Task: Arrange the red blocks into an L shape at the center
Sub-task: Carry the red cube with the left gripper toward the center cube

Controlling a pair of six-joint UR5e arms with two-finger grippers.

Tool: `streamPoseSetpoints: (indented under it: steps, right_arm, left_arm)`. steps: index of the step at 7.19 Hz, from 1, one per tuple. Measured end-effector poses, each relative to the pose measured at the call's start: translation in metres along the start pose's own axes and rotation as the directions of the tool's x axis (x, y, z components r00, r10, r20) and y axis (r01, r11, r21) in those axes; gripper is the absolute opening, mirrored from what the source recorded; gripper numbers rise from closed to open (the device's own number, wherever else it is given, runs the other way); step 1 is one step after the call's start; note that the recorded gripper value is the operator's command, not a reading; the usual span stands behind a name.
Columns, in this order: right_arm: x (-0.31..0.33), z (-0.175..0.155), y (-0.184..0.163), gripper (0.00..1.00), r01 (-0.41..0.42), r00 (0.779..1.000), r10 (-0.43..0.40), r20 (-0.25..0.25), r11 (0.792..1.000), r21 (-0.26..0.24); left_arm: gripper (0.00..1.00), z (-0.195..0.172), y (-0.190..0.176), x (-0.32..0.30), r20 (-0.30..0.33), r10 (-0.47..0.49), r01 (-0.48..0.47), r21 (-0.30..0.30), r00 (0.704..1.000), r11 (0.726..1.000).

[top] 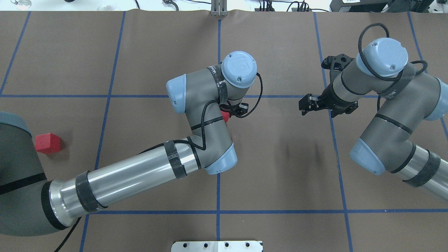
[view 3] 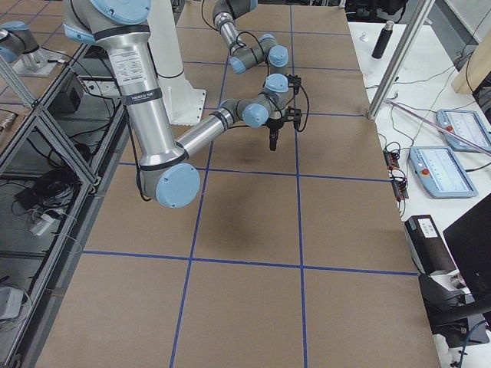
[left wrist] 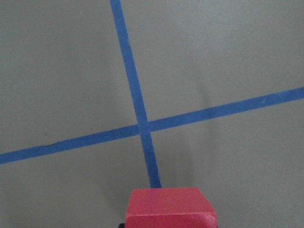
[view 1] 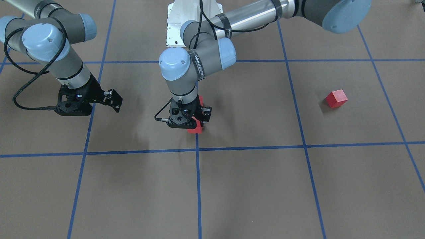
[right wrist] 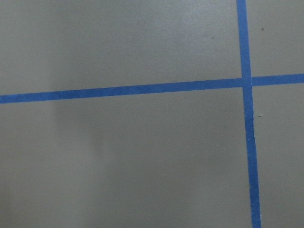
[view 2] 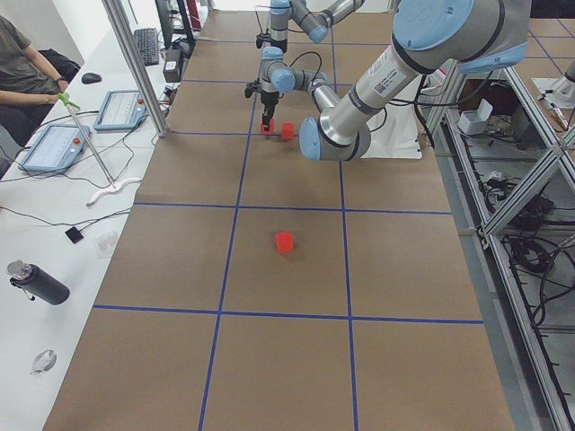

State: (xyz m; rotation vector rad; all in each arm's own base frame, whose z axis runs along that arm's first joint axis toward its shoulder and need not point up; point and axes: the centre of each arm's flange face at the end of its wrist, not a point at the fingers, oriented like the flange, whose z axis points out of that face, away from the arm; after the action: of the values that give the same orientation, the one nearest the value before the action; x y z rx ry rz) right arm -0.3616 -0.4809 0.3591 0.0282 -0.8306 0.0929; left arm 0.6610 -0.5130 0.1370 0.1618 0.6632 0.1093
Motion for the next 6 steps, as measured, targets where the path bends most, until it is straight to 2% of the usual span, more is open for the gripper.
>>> streamPoseSetpoints:
  steps: [2,4,6]
  right_arm:
    - [-0.0012,-0.0017,0.0004,1.0,0.0,1.0,0.0,0.003,1.0,0.002]
    - [-0.0009,-0.0019,0.0004,1.0,-0.001,1.0,0.001,0.003,1.0,0.002]
    - [0.0001,-0.0001,-0.0002,1.0,-0.002,1.0,0.002,-0.004,1.0,0.008]
  left_arm:
    - [0.0,0.0,-0.0004,-0.0002,-0.006,-0.012,0.012,-0.011,1.0,1.0]
    - [0.0,-0.0009,0.0019,0.0007,-0.036,-0.021,0.019,-0.053,0.999,0.998]
    - [0.0,-0.0038,0.002,0.0012,-0.06,-0.022,0.019,-0.065,0.998,0.998]
